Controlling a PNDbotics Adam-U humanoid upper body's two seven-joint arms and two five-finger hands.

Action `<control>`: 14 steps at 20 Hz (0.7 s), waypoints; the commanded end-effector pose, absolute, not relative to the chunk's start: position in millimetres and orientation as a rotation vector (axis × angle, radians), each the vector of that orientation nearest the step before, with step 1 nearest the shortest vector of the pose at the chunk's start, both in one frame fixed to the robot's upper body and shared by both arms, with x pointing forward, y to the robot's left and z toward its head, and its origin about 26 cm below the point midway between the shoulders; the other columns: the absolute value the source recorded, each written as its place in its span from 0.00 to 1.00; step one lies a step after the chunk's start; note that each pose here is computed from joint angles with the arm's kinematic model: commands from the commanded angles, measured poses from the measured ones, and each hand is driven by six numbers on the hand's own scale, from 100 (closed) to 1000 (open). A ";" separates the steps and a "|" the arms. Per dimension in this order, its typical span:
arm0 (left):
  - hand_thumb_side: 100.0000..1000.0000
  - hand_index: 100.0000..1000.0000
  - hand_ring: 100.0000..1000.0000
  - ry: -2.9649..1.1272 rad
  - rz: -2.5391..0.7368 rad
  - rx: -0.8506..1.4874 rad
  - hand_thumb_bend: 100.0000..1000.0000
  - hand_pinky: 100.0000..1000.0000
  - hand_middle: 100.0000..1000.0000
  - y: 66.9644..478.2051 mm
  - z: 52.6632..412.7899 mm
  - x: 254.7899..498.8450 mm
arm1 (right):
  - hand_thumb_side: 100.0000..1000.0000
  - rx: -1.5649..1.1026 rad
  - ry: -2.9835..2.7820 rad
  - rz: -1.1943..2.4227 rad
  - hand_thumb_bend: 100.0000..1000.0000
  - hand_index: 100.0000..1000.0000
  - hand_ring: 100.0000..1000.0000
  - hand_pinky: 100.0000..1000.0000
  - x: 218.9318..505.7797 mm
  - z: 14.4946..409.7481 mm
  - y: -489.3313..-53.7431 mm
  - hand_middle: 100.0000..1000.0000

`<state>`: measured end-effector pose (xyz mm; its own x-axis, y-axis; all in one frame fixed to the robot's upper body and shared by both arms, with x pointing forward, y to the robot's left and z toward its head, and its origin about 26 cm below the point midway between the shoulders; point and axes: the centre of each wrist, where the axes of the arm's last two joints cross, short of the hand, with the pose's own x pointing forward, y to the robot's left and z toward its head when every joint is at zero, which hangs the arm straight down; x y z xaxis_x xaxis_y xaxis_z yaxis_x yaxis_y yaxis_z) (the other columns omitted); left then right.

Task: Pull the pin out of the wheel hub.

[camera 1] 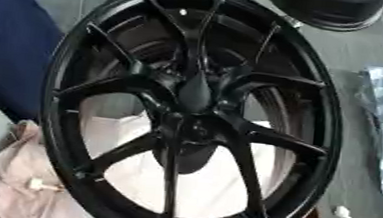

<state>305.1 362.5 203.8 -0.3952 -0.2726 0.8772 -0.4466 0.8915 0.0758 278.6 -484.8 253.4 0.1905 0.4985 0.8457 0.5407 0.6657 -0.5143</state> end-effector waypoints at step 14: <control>0.72 0.62 0.53 -2.030 0.187 0.511 0.01 0.71 0.40 359.9 210.6 304.3 | 0.13 -1.109 -1.460 -0.163 0.60 0.77 0.73 0.79 227.7 189.3 -473.0 0.60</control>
